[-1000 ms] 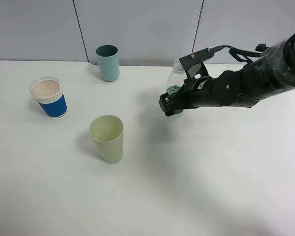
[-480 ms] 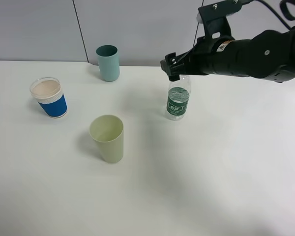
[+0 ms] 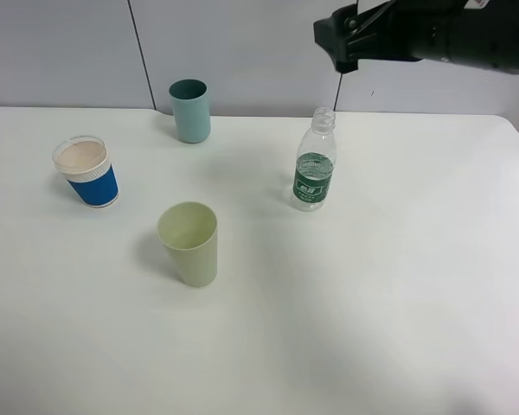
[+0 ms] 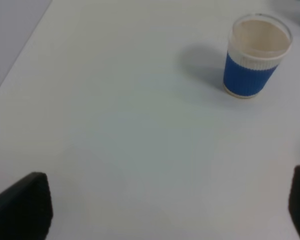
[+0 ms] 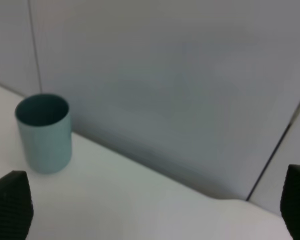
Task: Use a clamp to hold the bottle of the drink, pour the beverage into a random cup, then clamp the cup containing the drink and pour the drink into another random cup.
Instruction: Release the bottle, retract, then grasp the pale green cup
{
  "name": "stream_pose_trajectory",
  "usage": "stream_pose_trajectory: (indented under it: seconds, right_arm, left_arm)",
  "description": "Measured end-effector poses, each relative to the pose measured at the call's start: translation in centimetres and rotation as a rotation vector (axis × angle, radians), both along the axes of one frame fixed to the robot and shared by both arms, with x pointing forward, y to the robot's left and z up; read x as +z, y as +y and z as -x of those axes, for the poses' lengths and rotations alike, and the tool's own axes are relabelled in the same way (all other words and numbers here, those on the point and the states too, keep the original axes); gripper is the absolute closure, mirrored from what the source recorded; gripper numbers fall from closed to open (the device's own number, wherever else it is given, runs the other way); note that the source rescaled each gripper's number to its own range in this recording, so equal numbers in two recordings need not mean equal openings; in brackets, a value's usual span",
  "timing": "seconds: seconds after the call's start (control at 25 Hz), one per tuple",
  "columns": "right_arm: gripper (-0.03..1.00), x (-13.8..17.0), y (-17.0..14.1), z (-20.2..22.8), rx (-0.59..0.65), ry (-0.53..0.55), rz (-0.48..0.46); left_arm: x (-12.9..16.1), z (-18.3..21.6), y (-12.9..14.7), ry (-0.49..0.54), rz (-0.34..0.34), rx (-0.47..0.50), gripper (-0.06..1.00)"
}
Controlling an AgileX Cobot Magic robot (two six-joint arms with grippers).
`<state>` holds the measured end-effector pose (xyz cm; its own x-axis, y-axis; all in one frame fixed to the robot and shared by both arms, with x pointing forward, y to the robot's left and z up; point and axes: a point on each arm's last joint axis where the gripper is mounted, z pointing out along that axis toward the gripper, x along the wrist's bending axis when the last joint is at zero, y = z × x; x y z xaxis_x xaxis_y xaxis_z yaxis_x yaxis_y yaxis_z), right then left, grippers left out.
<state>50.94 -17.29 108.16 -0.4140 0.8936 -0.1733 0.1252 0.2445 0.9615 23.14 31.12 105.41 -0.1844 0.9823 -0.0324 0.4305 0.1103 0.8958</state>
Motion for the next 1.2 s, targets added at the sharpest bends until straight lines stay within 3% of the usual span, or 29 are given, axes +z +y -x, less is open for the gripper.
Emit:
stream_pose_trajectory:
  seconds: [0.36, 0.72, 0.96, 1.2]
  right_arm:
    - [-0.02, 2.6, -6.7, 1.9, -0.174, 0.077, 0.007]
    - [-0.02, 6.5, -12.5, 8.5, -0.437, 0.065, 0.033]
    - [-0.02, 8.3, -14.9, 14.7, -0.620, 0.025, 0.077]
    - [-0.03, 8.9, -15.4, 20.1, -0.711, -0.016, 0.061]
  left_arm:
    - [0.0, 0.0, 0.0, 0.000, 0.000, 0.000, 0.08]
    - [0.0, 0.0, 0.0, 0.000, 0.000, 0.000, 0.08]
    - [0.0, 0.0, 0.0, 0.000, 0.000, 0.000, 0.08]
    - [0.0, 0.0, 0.0, 0.000, 0.000, 0.000, 0.08]
